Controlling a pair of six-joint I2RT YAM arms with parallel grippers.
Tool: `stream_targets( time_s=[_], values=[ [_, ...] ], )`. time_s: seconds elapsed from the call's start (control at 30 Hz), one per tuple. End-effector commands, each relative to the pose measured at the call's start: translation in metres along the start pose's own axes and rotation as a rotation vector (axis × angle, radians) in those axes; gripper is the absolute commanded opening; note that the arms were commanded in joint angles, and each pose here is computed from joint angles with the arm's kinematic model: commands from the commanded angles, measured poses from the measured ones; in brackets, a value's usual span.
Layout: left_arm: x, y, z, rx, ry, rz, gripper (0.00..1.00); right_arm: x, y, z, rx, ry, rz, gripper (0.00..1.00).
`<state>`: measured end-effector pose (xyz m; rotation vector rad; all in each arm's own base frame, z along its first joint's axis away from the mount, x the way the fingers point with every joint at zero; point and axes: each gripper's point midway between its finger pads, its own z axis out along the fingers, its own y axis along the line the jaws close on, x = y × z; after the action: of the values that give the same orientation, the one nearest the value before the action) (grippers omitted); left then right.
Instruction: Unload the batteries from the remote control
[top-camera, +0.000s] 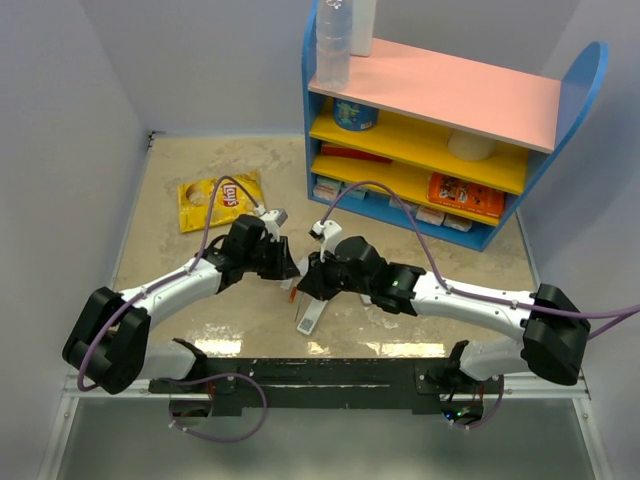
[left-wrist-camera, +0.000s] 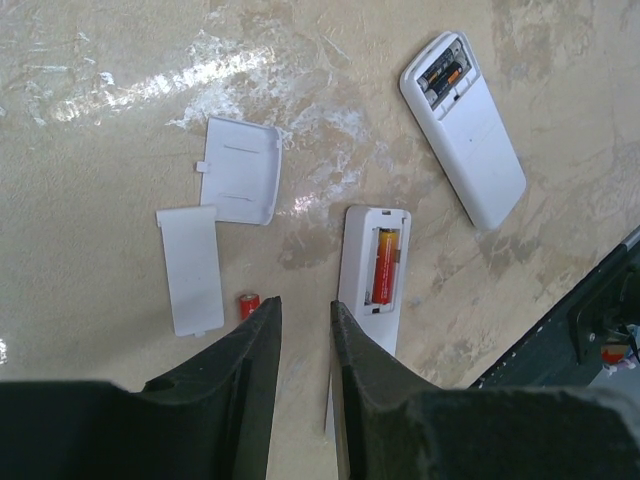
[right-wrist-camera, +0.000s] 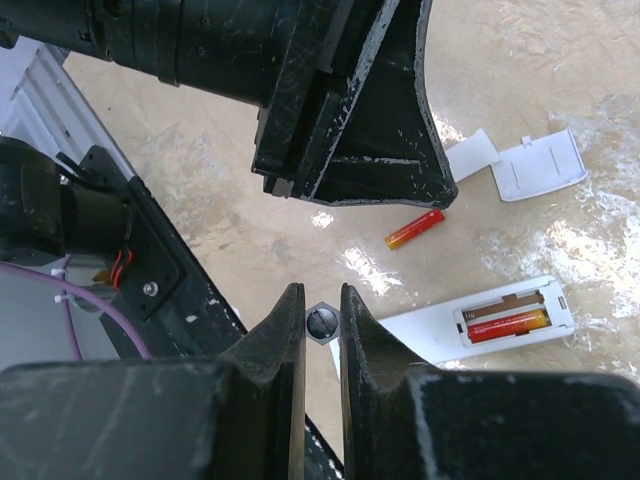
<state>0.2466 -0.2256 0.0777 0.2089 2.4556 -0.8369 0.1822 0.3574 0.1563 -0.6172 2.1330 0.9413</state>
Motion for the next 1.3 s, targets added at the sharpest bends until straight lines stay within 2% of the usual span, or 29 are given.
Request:
stream_targets(
  time_s=[0.0, 0.37, 0.7, 1.0, 1.27],
  values=[
    [-0.02, -0.011, -0.001, 0.038, -0.043, 0.033, 0.31, 0.006, -0.008, 0.001, 0.034, 0.003, -0.009, 0.0],
    [-0.018, -0.01, 0.001, 0.037, -0.037, 0.03, 0.3, 0.023, -0.015, 0.005, 0.055, 0.043, -0.008, 0.0],
    [-0.021, -0.004, 0.007, 0.007, -0.011, 0.088, 0.32, 0.052, -0.056, -0.035, 0.267, 0.176, -0.041, 0.0],
    [-0.009, -0.01, 0.021, 0.025, 0.054, 0.134, 0.33, 0.034, -0.084, -0.057, 0.443, 0.107, -0.076, 0.0],
    [0.012, -0.006, 0.025, 0.021, 0.098, 0.126, 0.33, 0.006, -0.092, -0.052, 0.481, 0.008, -0.081, 0.0]
  ],
)
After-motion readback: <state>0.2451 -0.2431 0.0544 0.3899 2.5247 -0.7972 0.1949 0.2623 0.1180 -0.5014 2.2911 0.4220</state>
